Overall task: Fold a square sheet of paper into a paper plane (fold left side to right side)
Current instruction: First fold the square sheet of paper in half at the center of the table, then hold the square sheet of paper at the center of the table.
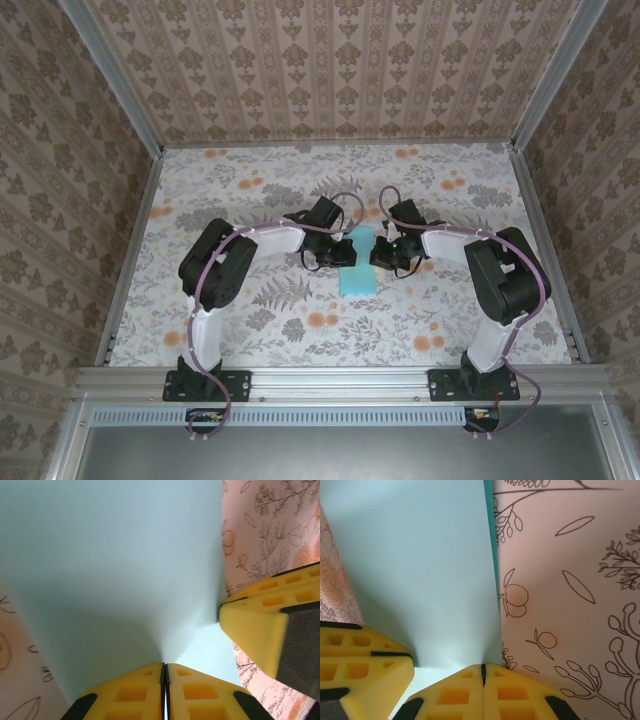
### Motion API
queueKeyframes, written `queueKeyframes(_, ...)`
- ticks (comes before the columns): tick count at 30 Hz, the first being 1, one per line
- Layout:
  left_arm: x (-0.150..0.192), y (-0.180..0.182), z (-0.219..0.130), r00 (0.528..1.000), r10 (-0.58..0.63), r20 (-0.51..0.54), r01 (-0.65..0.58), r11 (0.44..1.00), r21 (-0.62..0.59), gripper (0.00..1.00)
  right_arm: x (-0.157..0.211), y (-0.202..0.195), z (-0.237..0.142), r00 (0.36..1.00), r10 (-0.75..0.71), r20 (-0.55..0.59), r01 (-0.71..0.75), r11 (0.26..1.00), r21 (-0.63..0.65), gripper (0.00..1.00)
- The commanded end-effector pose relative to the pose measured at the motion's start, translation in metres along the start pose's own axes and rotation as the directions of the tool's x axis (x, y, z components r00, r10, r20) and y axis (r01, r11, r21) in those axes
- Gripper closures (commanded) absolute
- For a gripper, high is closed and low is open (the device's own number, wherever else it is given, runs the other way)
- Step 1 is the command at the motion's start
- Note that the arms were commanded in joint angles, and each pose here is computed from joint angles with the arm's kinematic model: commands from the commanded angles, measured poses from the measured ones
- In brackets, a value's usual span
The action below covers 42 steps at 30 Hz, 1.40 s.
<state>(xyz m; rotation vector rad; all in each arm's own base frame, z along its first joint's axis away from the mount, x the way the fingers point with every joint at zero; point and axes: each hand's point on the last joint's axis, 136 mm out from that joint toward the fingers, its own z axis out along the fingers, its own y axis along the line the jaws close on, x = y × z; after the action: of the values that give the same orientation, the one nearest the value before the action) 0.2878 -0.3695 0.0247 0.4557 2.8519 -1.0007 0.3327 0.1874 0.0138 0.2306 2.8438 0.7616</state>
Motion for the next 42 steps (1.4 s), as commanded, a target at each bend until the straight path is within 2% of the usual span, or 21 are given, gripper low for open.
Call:
queueKeyframes(1, 0.009, 0.024, 0.006, 1.0, -0.014, -0.025, 0.013, 0.998, -0.054, 0.89, 0.033, -0.04, 0.013, 0.993, 0.045, -0.107, -0.027, 0.987, 0.16, 0.97)
queueKeyframes(16, 0.011, 0.057, -0.024, 0.998, -0.057, 0.021, 0.059, 0.992, -0.108, 0.89, 0.034, -0.041, 0.011, 0.993, 0.042, -0.107, -0.023, 0.985, 0.169, 0.97)
queueKeyframes(25, -0.017, 0.011, -0.051, 0.99, 0.047, 0.136, -0.046, 0.999, -0.009, 0.89, 0.032, -0.037, 0.01, 0.994, 0.038, -0.101, -0.022, 0.988, 0.152, 0.97)
queueKeyframes(33, -0.014, -0.01, -0.023, 0.994, 0.072, 0.082, -0.075, 0.996, 0.042, 0.88, 0.033, -0.036, 0.011, 0.994, 0.037, -0.105, -0.021, 0.988, 0.15, 0.97)
queueKeyframes(42, -0.007, 0.0, -0.001, 0.998, 0.05, 0.034, -0.05, 0.998, 0.024, 0.87, 0.032, -0.033, 0.011, 0.994, 0.031, -0.105, -0.016, 0.99, 0.14, 0.97)
